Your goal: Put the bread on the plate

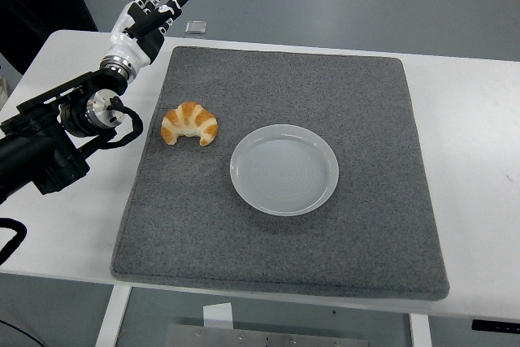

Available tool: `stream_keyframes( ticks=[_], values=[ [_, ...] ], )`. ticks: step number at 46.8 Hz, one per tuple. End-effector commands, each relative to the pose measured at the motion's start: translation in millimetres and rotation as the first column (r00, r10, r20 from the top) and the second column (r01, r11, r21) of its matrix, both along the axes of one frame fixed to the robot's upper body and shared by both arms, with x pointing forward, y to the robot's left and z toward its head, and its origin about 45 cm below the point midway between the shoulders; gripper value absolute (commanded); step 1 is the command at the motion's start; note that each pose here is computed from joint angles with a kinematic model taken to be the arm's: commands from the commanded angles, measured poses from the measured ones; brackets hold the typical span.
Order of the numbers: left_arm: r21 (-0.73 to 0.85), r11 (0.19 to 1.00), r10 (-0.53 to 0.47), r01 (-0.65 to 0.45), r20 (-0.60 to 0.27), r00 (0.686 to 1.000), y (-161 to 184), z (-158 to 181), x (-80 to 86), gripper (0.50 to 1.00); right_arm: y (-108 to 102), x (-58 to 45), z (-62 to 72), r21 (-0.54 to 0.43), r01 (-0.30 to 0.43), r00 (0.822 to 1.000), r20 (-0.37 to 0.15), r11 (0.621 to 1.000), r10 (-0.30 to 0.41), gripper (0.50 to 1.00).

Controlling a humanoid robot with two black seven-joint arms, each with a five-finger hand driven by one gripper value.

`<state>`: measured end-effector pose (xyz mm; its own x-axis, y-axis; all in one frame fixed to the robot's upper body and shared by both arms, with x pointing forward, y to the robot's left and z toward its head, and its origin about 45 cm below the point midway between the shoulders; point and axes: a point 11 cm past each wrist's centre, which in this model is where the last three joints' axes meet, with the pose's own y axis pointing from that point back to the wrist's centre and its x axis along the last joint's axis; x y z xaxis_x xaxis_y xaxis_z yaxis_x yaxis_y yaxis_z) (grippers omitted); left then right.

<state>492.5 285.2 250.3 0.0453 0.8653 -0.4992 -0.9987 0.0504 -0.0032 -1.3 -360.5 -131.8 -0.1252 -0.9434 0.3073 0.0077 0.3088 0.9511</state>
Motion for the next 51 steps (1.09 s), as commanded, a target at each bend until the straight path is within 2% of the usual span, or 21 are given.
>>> stream_keyframes(
  ticks=[1, 18, 30, 39, 51],
  values=[
    [0.001, 1.000, 0.000, 0.000, 0.002, 1.000, 0.0, 0.1, 0.0, 0.999, 0.0, 0.0, 0.0, 0.000, 0.000, 1.000, 0.000, 1.000, 0.000, 0.954],
    [0.013, 1.000, -0.028, 0.027, 0.021, 0.999, -2.7, 5.8, 1.9, 0.999, 0.0, 0.0, 0.0, 0.000, -0.001, 1.000, 0.000, 1.000, 0.001, 0.952],
    [0.284, 0.952, -0.135, 0.114, 0.054, 0.989, -14.7, 21.5, 8.8, 0.996, 0.0, 0.0, 0.0, 0.000, 0.000, 1.000, 0.000, 1.000, 0.000, 0.952],
    [0.511, 0.848, -0.210, 0.141, 0.080, 0.974, -3.2, 36.1, 9.6, 0.996, 0.0, 0.0, 0.0, 0.000, -0.001, 1.000, 0.000, 1.000, 0.001, 0.952],
    [0.770, 0.606, -0.360, 0.200, 0.041, 0.932, 4.2, 43.4, 2.0, 0.996, 0.0, 0.0, 0.0, 0.000, 0.000, 1.000, 0.000, 1.000, 0.000, 0.952]
  ],
)
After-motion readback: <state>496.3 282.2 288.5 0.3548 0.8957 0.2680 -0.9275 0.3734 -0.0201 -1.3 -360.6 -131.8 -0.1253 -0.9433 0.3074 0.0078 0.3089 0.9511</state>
